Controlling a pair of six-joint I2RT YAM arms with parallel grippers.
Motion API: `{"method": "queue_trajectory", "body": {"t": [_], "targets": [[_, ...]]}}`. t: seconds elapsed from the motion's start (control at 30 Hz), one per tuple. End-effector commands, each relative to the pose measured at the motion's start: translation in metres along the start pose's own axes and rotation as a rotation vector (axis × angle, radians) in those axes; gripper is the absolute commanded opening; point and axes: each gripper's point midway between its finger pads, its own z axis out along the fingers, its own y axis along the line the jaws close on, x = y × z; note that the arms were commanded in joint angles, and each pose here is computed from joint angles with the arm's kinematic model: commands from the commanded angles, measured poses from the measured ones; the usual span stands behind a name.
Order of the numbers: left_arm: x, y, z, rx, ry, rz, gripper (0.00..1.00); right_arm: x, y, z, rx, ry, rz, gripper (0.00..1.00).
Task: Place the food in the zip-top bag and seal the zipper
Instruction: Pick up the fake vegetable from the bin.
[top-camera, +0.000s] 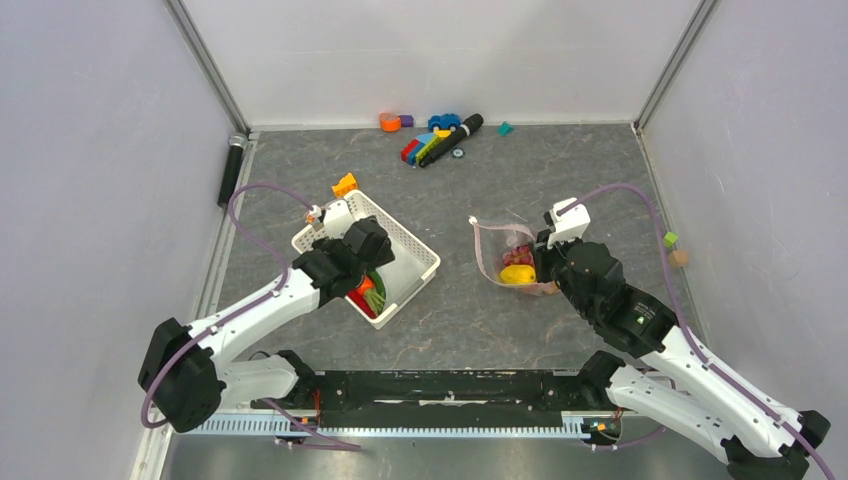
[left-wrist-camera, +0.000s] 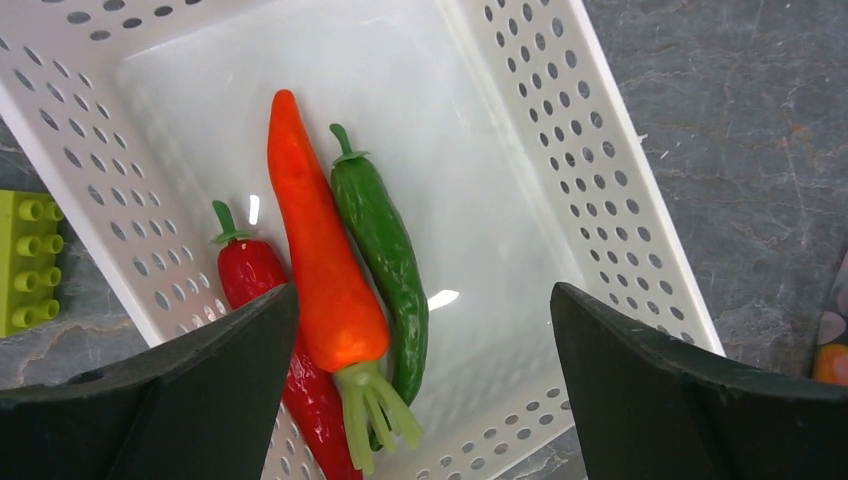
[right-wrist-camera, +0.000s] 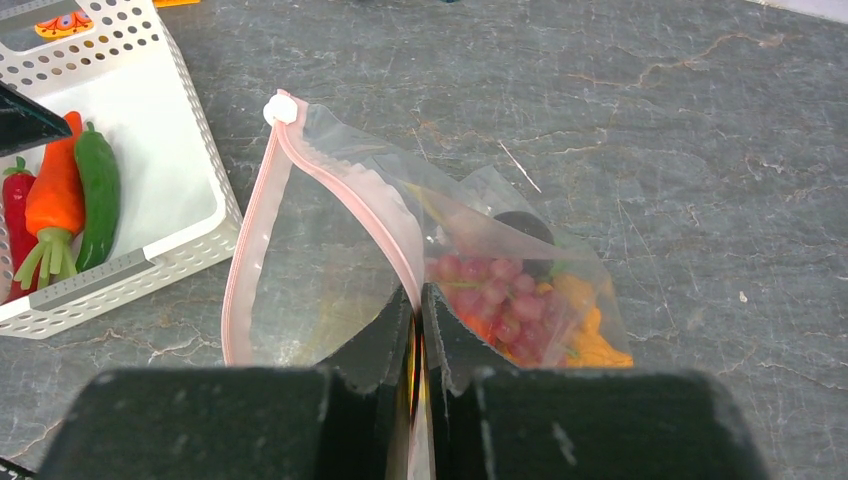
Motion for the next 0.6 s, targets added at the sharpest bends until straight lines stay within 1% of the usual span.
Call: {"method": "queue_trajectory", "body": {"t": [0.0,0.1,0.27,0.4,0.57], "targets": [[0.011,-0.001,0.007,0.0,0.043,-0.036,1.0,-0.009,-0.001,0.0,0.012,-0.035,0.02,0.11],[0.018,-0.006,0.014,0.019,0.067,-0.039,1.0,-0.008,-0.002,0.0,0.013,-0.033,0.02,0.11],[0.027,-0.005,0.028,-0.013,0.098,-0.026,1.0,-0.01,-0.003,-0.002,0.016,-0.036,0.021,0.11],[0.034,-0.003,0.044,-0.034,0.101,-0.012,1.0,-0.011,-0.002,-0.003,0.012,-0.042,0.027,0.11],[0.051,-0.005,0.061,-0.03,0.145,0.002,1.0,-0.008,-0.002,-0.002,0.014,-0.036,0.024,0.11]]}}
